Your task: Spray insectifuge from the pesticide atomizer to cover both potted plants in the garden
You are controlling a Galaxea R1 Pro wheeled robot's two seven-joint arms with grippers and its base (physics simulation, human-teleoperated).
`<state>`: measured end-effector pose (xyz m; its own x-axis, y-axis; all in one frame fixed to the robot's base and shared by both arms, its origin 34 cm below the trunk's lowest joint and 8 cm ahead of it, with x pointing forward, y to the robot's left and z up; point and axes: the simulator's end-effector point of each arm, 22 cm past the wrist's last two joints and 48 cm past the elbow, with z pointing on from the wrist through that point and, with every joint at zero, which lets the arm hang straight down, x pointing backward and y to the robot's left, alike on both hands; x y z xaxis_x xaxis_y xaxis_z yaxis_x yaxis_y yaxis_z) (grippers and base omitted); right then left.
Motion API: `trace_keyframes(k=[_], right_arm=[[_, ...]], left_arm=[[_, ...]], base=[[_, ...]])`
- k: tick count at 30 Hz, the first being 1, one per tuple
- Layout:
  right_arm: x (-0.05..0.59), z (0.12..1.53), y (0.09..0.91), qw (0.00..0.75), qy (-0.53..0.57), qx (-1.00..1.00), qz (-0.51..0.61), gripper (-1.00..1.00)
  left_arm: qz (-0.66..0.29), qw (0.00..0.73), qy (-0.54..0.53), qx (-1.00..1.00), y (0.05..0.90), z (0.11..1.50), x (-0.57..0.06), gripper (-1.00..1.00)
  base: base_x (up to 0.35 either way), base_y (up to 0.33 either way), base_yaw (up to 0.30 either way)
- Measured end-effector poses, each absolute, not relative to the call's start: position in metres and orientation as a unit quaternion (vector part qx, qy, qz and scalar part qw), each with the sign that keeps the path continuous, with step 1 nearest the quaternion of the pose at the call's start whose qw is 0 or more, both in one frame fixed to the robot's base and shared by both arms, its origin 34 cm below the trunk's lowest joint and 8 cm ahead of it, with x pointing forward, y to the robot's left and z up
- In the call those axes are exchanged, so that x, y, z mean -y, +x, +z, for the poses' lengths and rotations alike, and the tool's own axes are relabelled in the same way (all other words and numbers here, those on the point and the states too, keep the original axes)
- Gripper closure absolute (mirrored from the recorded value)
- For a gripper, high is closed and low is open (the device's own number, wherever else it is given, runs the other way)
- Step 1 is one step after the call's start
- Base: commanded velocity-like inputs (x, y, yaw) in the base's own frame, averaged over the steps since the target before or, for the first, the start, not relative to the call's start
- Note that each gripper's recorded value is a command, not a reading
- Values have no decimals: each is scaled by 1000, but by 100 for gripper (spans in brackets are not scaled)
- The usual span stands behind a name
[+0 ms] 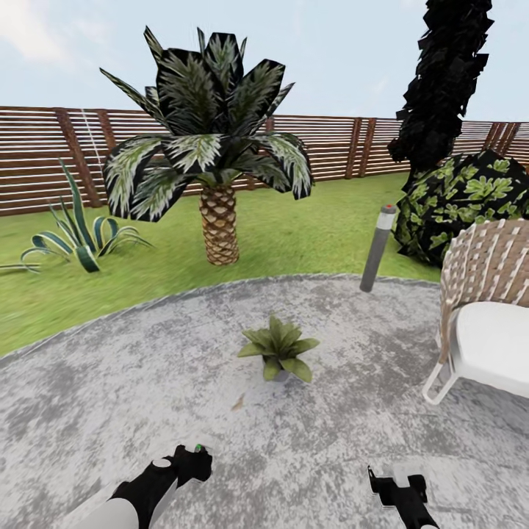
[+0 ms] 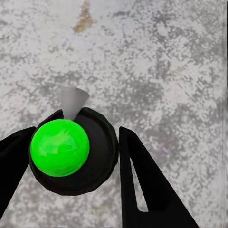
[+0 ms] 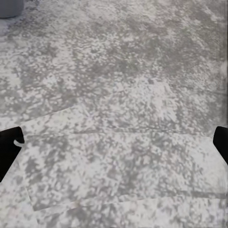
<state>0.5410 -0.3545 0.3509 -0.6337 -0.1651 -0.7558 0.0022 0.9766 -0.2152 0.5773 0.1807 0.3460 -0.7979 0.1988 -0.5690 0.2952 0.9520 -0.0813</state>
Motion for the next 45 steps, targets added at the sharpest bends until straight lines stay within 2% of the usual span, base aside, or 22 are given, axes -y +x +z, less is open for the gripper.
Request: trace_keyframes(k=[8, 22, 33, 45], right_arm=[[355, 351, 541, 425, -45, -899, -98, -100], [348, 349, 540, 424, -46, -899, -93, -100], [345, 346, 536, 421, -48, -901, -91, -100], [343, 344, 532, 419, -52, -902, -90, -100]], left_arm=[[-86, 211, 123, -966, 553, 333, -171, 100], [-64, 119, 116, -984, 544, 343, -176, 100], [-64, 111, 119, -985, 539, 341, -173, 100], [-55, 89, 137, -985, 530, 339, -173, 100]], base=[[229, -257, 0], [230, -260, 0], [108, -80, 149], [311, 0, 10]])
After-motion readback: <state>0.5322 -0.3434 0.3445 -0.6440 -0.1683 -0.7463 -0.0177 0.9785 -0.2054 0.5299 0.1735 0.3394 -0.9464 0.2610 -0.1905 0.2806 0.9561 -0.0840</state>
